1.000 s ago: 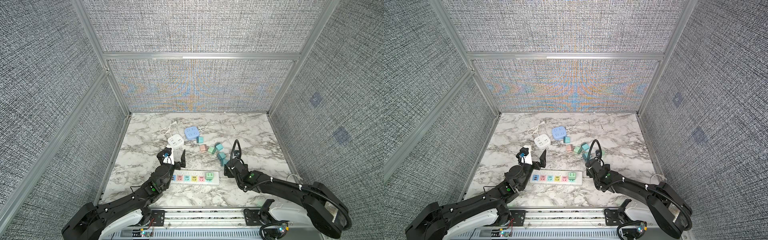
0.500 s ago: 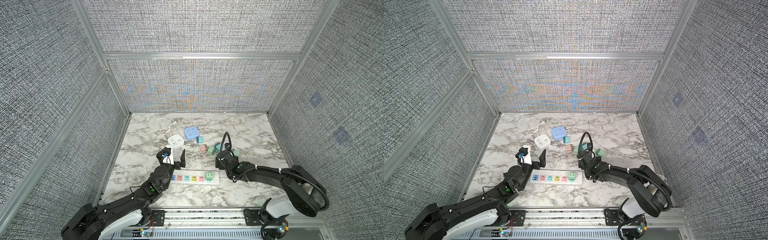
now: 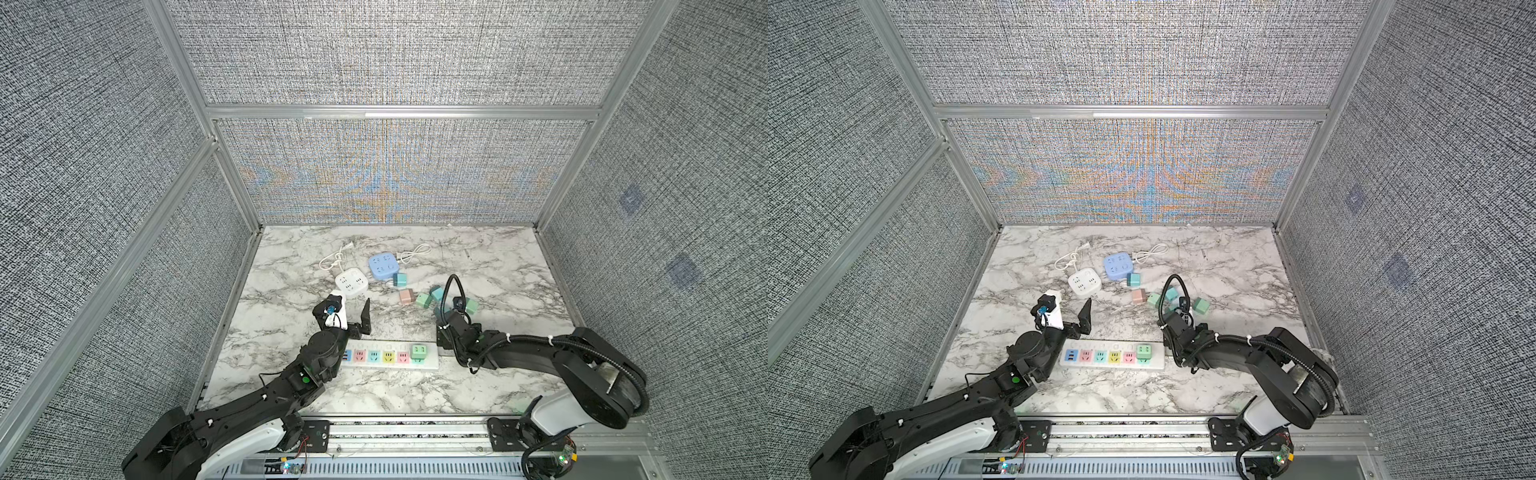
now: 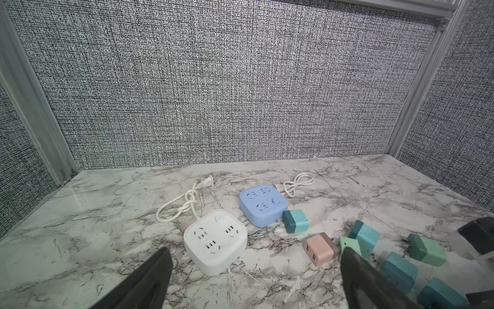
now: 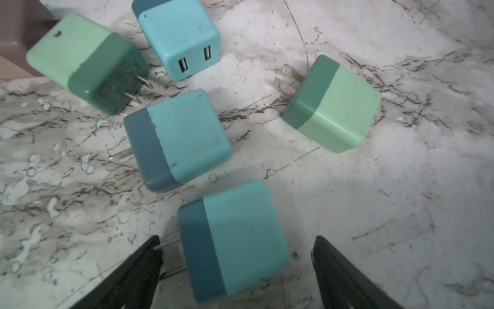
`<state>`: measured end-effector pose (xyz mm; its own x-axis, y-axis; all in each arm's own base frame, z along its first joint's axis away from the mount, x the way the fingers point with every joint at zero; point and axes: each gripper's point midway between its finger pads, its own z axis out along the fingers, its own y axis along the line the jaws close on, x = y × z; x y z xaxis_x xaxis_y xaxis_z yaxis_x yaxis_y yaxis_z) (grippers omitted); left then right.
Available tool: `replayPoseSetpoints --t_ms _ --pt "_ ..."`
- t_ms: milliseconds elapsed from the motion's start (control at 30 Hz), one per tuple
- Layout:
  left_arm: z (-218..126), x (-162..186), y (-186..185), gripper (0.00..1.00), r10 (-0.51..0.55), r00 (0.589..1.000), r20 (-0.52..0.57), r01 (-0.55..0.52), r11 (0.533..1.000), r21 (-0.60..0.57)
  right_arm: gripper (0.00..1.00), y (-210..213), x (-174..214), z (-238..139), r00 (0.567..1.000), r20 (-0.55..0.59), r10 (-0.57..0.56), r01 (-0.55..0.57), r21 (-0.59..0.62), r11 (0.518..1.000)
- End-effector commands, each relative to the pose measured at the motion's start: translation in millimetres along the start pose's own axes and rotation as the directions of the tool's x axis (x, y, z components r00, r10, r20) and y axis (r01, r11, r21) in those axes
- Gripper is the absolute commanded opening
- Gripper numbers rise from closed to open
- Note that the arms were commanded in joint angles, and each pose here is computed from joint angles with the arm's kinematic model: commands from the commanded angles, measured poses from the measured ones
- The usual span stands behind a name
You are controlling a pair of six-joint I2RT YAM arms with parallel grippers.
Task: Insert the plug
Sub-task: 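Lower the right gripper over the teal chargers while the left gripper retracts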
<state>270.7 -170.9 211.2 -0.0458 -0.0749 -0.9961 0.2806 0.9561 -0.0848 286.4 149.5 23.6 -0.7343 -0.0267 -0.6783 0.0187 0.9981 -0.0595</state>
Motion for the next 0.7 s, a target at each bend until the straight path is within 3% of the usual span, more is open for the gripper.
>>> replayPoseSetpoints --t_ms 0,400,533,667 --pt "0.9 -2.4 -1.1 0.99 0.008 1.0 0.004 -0.008 1.0 0.001 0.89 -7.4 7.0 -3.9 1.0 -0.01 0.028 -0.028 0.012 1.0" --pt "0.4 -2.7 -2.2 0.99 0.001 1.0 0.004 -0.001 1.0 0.009 0.88 -47.0 15.8 -27.0 0.981 0.082 0.177 -0.179 0.016 0.984" --pt "0.5 -3.9 -2.5 0.99 0.0 1.0 0.005 0.0 1.0 0.01 0.8 -28.2 -1.2 -41.9 0.977 0.08 0.197 -0.19 -0.082 0.978" --pt "-0.8 -5.3 -0.9 0.99 0.003 1.0 0.009 -0.003 1.0 0.005 0.79 -13.0 -18.2 -50.1 0.975 0.105 0.194 -0.18 -0.129 0.975"
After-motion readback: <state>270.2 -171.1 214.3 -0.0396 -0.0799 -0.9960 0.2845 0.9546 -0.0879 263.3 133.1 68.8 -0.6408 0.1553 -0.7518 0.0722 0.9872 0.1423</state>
